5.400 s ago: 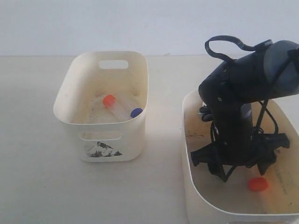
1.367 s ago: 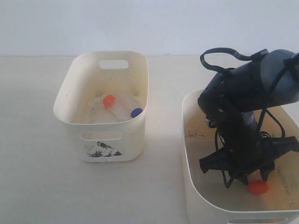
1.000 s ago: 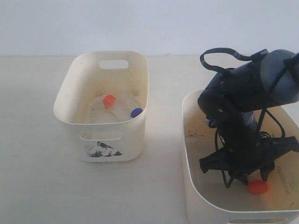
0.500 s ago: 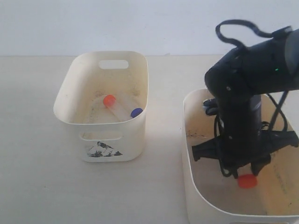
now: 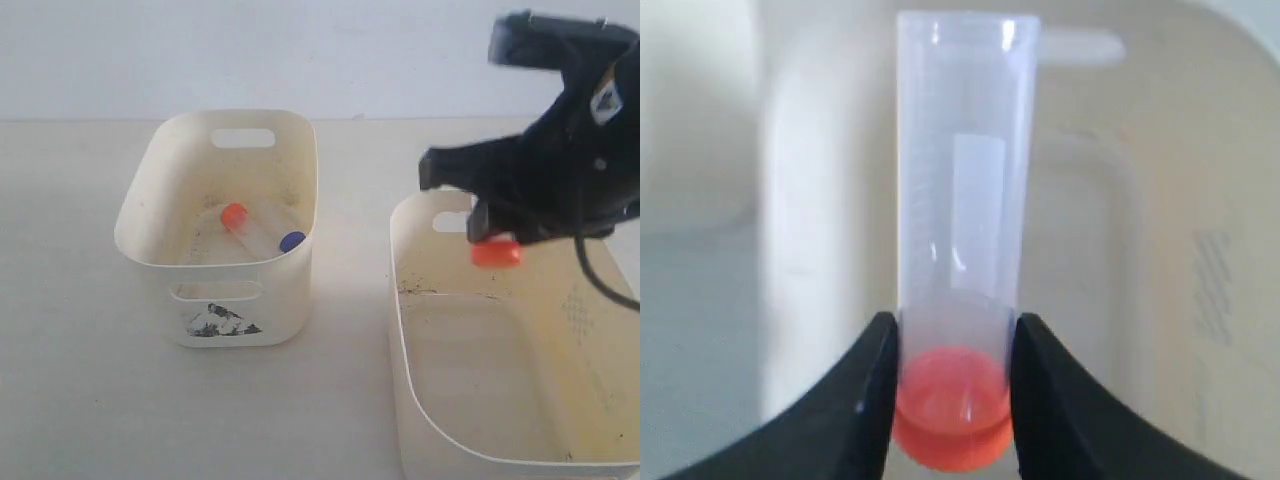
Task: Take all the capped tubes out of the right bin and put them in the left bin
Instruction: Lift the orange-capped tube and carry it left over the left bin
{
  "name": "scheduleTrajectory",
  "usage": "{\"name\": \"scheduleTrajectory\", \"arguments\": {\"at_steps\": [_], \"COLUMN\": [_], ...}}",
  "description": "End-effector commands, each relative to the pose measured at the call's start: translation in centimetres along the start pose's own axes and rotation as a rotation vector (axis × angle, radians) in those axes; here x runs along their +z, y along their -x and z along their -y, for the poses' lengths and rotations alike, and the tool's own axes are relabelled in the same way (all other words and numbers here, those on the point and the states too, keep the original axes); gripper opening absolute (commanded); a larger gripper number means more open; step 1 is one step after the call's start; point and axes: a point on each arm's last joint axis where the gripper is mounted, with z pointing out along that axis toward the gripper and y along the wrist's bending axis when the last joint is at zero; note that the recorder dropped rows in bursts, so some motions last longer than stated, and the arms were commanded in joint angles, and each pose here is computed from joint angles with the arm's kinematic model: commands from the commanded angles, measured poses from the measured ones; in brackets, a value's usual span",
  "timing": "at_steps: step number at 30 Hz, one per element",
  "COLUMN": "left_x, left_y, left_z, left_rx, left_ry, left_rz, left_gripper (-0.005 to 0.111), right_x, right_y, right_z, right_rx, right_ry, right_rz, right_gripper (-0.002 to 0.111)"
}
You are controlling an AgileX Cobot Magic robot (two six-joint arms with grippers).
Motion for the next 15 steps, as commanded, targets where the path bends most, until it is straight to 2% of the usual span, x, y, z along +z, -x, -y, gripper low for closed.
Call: {"name": "scheduleTrajectory", "arguments": {"at_steps": [1,3,7,9,11,13,15], "left_x": [0.0,0.0,0.0,0.0,0.0,0.0,0.0], "left_y": [0.1,0.1,0.1,0.1,0.1,0.1,0.1], "left_z": [0.0,0.0,0.0,0.0,0.0,0.0,0.0], "left_rx": [-0.011,-0.011,-0.011,-0.011,-0.011,-0.011,-0.011], "left_ry": [-0.005,-0.005,-0.005,-0.005,-0.005,-0.005,-0.005], "left_rz": [0.008,0.008,0.008,0.008,0.008,0.008,0.008], "left_gripper": [0.004,0.004,0.004,0.004,0.004,0.004,0.004], "right_x": [-4.0,-5.0,-5.5,-5.5,-5.1,-4.2,-2.9], "right_y": [1.3,1.7,2.7,3.5,4.5,5.2,5.4], "right_z": [-1.5,-2.1,-2.8,-3.2,-3.7,-4.0,-4.6], "right_rx": [-0.13,-0.188,-0.301,-0.25,-0.128,0.006,0.04], "right_ry": [0.268,0.358,0.399,0.435,0.495,0.542,0.545], "right_rz": [0.294,0.392,0.539,0.614,0.667,0.675,0.655], "right_gripper": [0.0,0.0,0.0,0.0,0.0,0.0,0.0]}}
